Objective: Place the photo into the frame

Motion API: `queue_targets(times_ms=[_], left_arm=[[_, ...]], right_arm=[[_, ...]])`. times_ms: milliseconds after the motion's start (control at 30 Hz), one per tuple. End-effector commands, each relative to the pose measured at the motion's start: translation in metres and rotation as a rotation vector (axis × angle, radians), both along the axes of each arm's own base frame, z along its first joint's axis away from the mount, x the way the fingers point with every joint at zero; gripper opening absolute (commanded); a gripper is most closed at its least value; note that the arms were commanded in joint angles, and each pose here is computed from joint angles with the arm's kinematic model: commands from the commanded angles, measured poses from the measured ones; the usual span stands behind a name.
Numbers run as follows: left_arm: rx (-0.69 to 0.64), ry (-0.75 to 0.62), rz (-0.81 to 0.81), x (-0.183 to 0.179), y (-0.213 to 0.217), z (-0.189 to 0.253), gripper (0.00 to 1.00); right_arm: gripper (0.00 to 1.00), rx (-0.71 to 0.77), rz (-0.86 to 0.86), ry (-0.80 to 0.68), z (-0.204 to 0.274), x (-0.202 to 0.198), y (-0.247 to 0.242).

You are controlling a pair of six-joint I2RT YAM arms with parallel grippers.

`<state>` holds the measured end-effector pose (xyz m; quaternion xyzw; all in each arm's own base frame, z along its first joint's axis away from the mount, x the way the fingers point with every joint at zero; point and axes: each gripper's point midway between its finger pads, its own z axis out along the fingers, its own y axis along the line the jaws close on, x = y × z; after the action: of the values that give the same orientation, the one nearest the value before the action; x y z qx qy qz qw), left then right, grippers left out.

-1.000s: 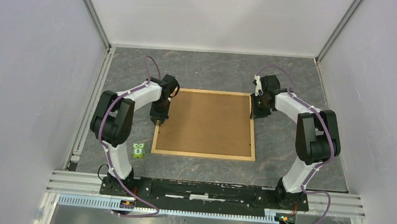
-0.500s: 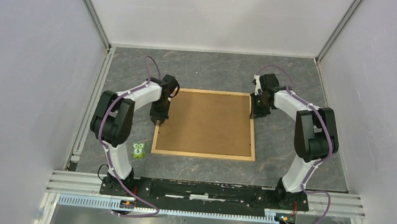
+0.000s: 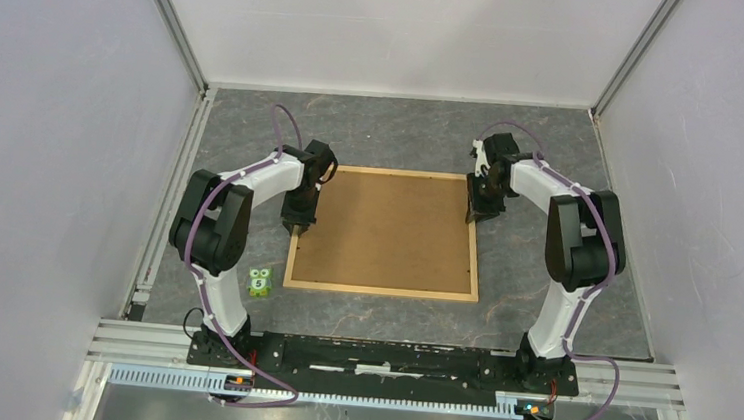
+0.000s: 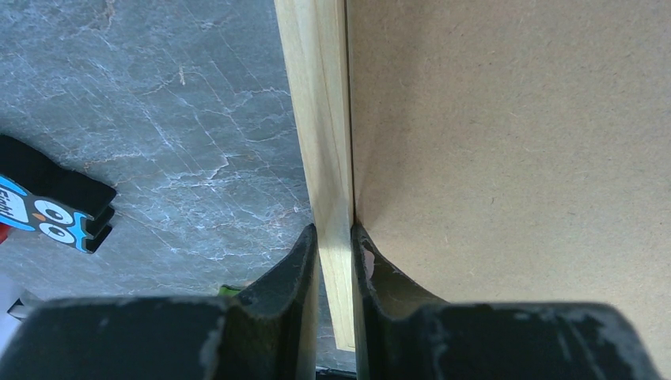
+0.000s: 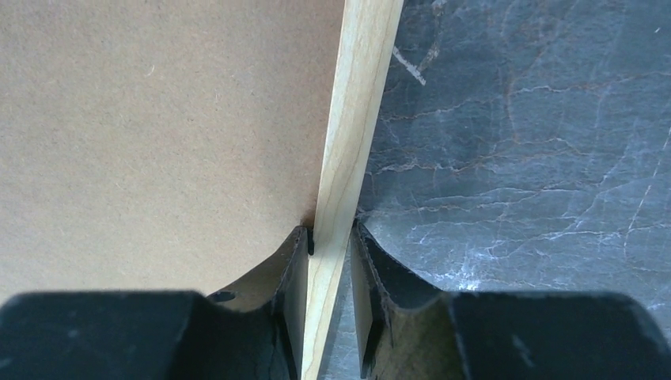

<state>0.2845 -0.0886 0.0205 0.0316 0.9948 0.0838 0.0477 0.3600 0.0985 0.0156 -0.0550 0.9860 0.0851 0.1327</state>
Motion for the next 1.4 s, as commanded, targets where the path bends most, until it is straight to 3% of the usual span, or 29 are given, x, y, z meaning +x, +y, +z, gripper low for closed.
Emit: queue_targets(times_ms=[0, 200, 267, 333, 500, 600, 800, 1367], left_arm=[[-0.041, 0.067, -0.058, -0.014, -0.015, -0.029, 0.11], [-0.038, 0.067, -0.062, -0.014, -0.016, -0.029, 0.11], [-0.033, 0.066, -0.061, -0.014, -0.015, -0.029, 0.11], [-0.035, 0.067, -0.061, -0.015, -0.015, -0.029, 0.11], [-0.041, 0.067, -0.061, -0.015, -0.017, -0.029, 0.11], [-0.044, 0.066, -0.06, -0.014, -0.017, -0.028, 0.11], [-0.045, 0.063, -0.062, -0.014, -0.018, -0.028, 0.11], [-0.046, 0.069, -0.064, -0.015, -0.019, -0.029, 0.11]], right_arm=[[0.3, -0.098, 0.023, 0.119, -0.061, -0.022, -0.017], [0.37, 0.147, 0.057, 0.056, -0.037, -0.008, 0.027], [0.47, 0.158, 0.044, -0.022, -0.011, 0.001, 0.026], [0.52, 0.109, 0.021, -0.078, 0.01, 0.006, 0.014], [0.47, -0.002, -0.006, -0.153, 0.038, 0.011, -0.009], [0.35, -0.03, -0.011, -0.15, 0.036, 0.015, -0.012], [0.27, -0.025, 0.0, -0.128, 0.026, 0.019, -0.008], [0.32, 0.005, 0.036, -0.095, 0.013, 0.006, 0.002]])
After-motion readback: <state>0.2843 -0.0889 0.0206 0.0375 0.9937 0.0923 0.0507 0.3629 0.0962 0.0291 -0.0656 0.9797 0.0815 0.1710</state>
